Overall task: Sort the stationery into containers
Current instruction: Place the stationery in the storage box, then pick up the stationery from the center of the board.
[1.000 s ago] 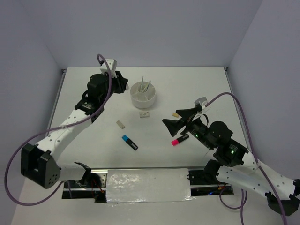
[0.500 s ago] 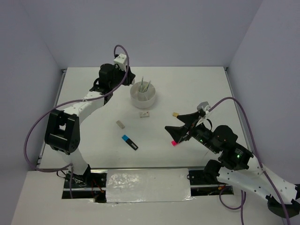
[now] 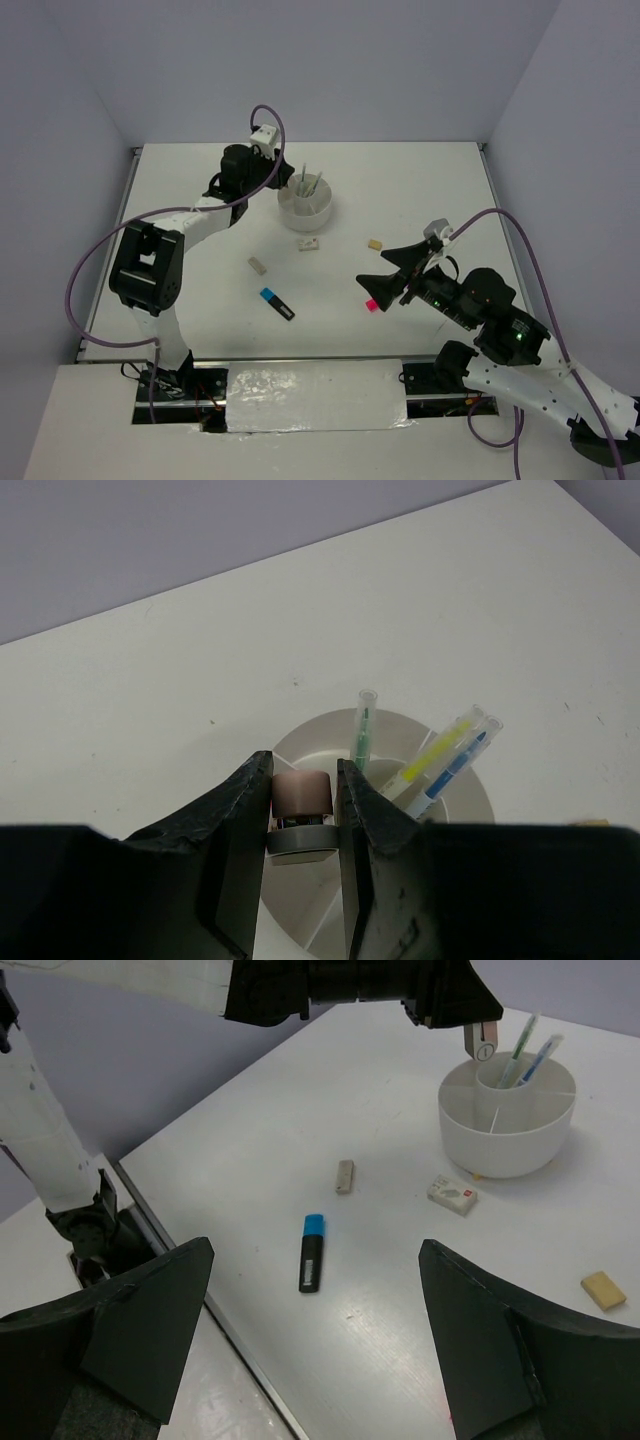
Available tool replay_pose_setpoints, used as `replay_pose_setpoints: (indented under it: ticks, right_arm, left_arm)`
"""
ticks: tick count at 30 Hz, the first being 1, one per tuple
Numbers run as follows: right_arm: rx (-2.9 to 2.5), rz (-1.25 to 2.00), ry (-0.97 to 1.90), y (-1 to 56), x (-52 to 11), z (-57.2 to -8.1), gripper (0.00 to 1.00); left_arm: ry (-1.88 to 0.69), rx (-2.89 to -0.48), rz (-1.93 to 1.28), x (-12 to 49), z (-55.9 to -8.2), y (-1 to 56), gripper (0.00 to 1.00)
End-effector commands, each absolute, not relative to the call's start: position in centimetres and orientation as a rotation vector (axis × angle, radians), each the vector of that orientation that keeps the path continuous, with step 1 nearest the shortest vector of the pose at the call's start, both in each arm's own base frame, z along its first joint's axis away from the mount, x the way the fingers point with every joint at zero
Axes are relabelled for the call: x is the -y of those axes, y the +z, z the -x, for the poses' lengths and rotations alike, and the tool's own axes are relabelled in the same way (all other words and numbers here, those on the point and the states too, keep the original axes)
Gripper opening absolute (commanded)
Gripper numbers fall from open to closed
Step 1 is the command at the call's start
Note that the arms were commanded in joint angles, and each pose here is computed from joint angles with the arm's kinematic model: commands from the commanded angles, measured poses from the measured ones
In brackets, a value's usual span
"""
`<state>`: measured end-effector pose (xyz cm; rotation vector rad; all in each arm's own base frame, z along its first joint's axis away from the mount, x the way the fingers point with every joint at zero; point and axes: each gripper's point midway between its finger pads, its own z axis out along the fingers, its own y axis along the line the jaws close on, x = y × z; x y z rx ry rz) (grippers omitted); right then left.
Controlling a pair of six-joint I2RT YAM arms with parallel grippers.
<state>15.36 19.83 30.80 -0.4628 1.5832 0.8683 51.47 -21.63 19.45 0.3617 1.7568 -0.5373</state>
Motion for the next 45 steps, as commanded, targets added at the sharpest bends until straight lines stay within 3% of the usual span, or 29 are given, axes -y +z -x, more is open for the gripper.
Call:
replay_pose_setpoints:
  ticks: [1,15,21,24,25,28,36,40,42,45]
  right_arm:
    - [-1.515,0.469,0.893,33.4,-19.4,-14.7,0.91]
    - [-1.503,0.477,0.900,34.1,-19.2,-14.4,0.91]
    - [-1.501,0.478,0.897,34.3,-19.1,-14.3,0.91]
    - [-1.493,0.480,0.899,34.4,-19.0,-14.2,0.91]
    - [-1.493,0.481,0.900,34.4,-19.0,-14.2,0.91]
    - [-1.493,0.483,0.901,34.6,-19.0,-14.2,0.91]
    - [-1.511,0.458,0.863,34.0,-18.9,-15.0,0.91]
    - [-1.652,0.415,0.758,30.7,-19.9,-17.7,0.92]
    - [-1.741,0.365,0.674,29.0,-19.9,-19.5,0.92]
    - [-1.944,0.254,0.541,25.0,-19.4,-23.2,0.92]
  left_arm:
    - [-0.550,-1.660,-0.340,21.6,-52.4,21.6,0.00]
    - [-0.579,-1.711,-0.304,21.8,-52.6,18.8,0.09]
    - [-0.573,-1.734,-0.297,21.7,-52.6,18.4,0.26]
    - [-0.564,-1.736,-0.294,21.5,-52.6,18.4,0.43]
    - [-0.560,-1.738,-0.290,21.5,-52.6,18.4,0.54]
    - [-0.551,-1.750,-0.283,21.3,-52.7,18.4,0.67]
    - [-0.582,-1.723,-0.250,21.3,-52.1,20.5,0.73]
    - [-0.571,-1.705,-0.165,20.3,-51.6,23.7,0.77]
    - [-0.554,-1.734,-0.101,19.4,-50.9,24.2,0.90]
    - [-0.527,-1.743,0.011,17.7,-49.2,26.9,0.99]
